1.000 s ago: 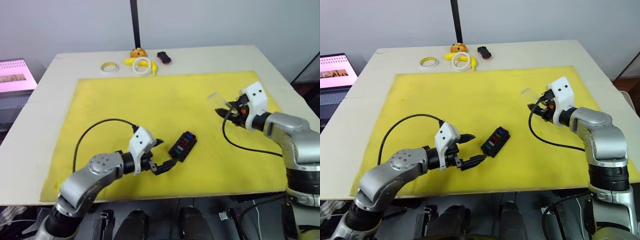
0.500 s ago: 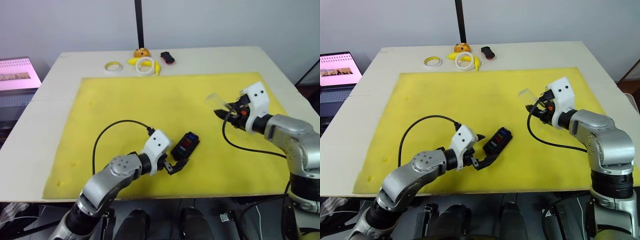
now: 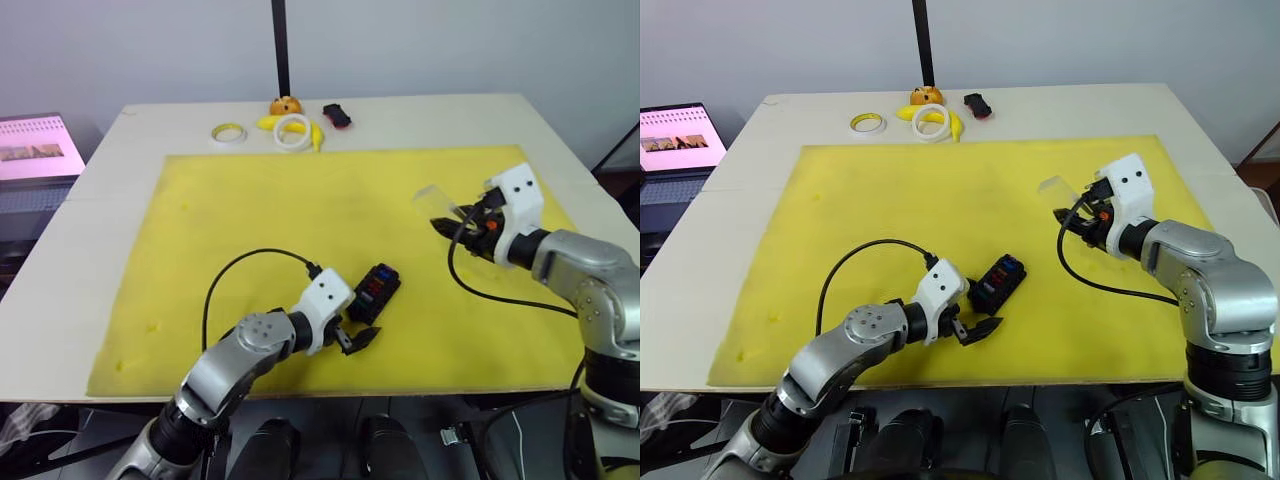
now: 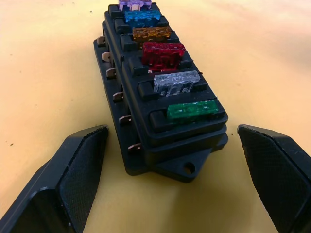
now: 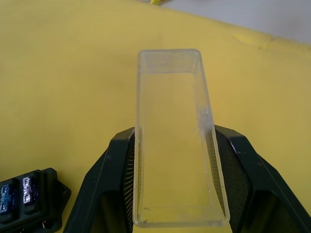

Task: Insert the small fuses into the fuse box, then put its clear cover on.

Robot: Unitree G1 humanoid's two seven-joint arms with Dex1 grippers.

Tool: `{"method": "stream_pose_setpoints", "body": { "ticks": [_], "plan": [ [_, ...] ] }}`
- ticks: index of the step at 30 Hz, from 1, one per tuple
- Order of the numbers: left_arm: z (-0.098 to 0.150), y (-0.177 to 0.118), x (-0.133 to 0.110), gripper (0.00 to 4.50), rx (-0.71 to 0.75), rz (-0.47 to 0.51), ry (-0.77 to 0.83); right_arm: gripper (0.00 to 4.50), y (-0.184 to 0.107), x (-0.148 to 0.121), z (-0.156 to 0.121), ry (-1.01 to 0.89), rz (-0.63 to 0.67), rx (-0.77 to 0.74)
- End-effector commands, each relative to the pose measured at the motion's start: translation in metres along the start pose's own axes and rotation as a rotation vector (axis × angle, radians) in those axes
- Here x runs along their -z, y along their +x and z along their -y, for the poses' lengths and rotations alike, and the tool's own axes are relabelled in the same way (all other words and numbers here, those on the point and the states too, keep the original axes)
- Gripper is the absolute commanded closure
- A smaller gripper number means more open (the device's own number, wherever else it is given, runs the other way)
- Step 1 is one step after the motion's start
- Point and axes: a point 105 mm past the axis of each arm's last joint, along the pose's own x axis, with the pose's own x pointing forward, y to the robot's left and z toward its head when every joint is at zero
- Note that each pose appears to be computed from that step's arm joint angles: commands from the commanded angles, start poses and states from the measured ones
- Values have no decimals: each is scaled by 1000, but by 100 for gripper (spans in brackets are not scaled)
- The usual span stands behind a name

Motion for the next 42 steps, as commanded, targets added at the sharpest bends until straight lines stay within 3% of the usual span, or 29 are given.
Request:
{"method": "stream_pose_setpoints", "body": {
  "ticks": [1,4,7,9,10,17,22,27,35,42],
  "plan": [
    [-5,5,0,0,-29,5,31,279,-9,-15,3,-40,49,19],
    [-9,7,0,0,-44,3,41,279,-11,-14,3,-40,46,22],
    [-13,8,0,80,-50,-5,59,279,-13,-12,4,-40,42,25],
    [-15,6,-2,175,-39,-3,79,279,-14,-12,4,-43,42,25],
    [-17,4,-4,197,-28,1,93,279,-15,-12,4,-46,43,24],
    [-27,-16,-15,197,215,18,203,279,-34,-23,-14,-111,70,-119],
    [-41,-21,-11,197,450,-20,293,279,-55,-32,-54,-194,93,-389],
    [-50,-15,-7,197,604,-45,365,279,-55,-24,-95,-310,66,-600],
    [-61,-4,-6,197,660,-71,414,279,-26,6,-114,-444,0,-666],
    [-64,0,-7,197,647,-70,437,279,-14,18,-124,-473,-30,-721]
  ]
}}
